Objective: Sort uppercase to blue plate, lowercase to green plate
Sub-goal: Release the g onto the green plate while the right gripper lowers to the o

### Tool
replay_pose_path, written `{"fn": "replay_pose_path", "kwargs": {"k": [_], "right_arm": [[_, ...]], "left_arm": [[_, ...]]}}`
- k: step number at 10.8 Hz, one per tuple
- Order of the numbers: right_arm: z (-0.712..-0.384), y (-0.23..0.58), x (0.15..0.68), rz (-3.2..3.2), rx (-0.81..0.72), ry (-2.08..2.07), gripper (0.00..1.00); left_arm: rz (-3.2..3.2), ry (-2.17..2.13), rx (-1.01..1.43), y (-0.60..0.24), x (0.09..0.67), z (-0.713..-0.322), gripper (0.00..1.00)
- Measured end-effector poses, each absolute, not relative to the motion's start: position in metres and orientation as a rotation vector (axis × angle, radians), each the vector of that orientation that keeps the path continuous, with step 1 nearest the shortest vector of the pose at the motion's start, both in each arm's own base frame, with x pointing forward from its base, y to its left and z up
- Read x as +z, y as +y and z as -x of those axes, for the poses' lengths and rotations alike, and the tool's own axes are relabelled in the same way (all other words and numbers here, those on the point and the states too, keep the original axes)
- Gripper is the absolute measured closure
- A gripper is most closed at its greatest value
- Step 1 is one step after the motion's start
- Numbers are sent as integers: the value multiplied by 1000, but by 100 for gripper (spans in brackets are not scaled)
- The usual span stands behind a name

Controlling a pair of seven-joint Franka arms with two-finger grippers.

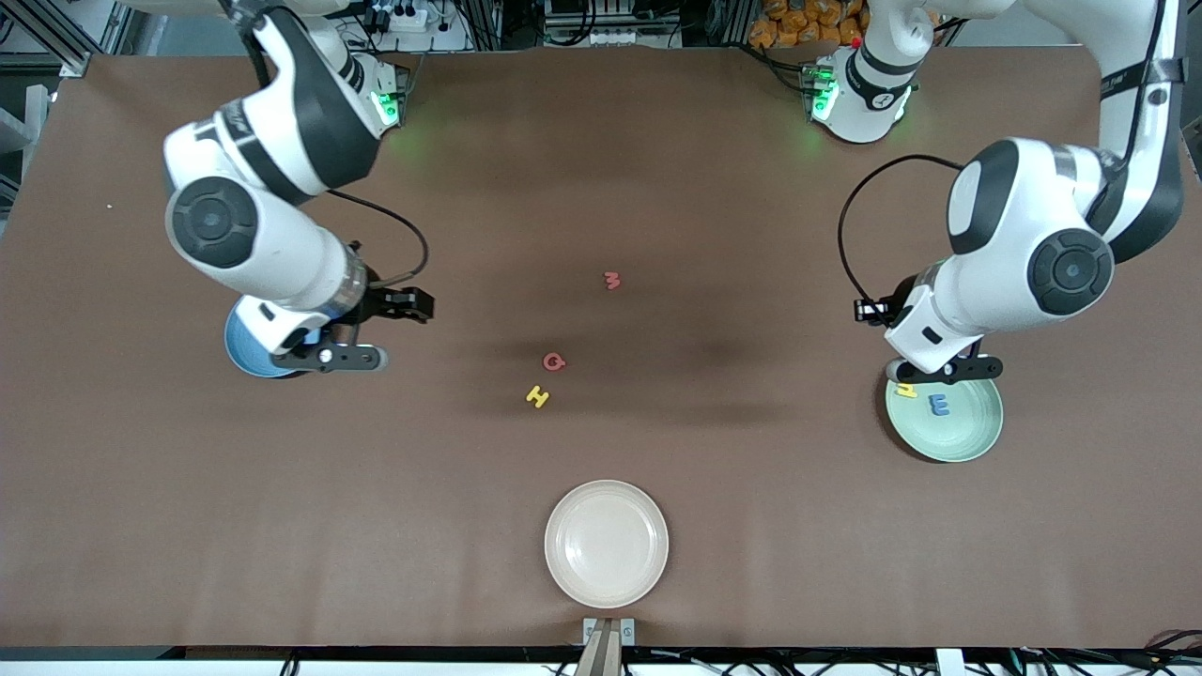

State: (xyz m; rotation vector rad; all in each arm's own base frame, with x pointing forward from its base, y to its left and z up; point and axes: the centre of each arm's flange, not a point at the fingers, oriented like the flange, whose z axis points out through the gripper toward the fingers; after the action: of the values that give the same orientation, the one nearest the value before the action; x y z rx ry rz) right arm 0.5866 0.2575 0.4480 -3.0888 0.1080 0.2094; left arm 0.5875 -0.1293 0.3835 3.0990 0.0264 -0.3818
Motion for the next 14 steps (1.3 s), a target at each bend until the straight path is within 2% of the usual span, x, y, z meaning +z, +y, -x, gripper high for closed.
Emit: {"fn": "replay_pose_path", "kwargs": {"k": [5,10,14], "right_arm": [[-573,306,393,3029,111,227,7],[-553,361,339,3070,-33,313,6],[-539,391,304,3052,-29,397,6]], "left_arm": [[-3101,-180,-305,-84,296,-560,73],[-3077,-324,-293,-45,263,-544,73],[-3092,-410,-287,-39,242,-537,73]]}}
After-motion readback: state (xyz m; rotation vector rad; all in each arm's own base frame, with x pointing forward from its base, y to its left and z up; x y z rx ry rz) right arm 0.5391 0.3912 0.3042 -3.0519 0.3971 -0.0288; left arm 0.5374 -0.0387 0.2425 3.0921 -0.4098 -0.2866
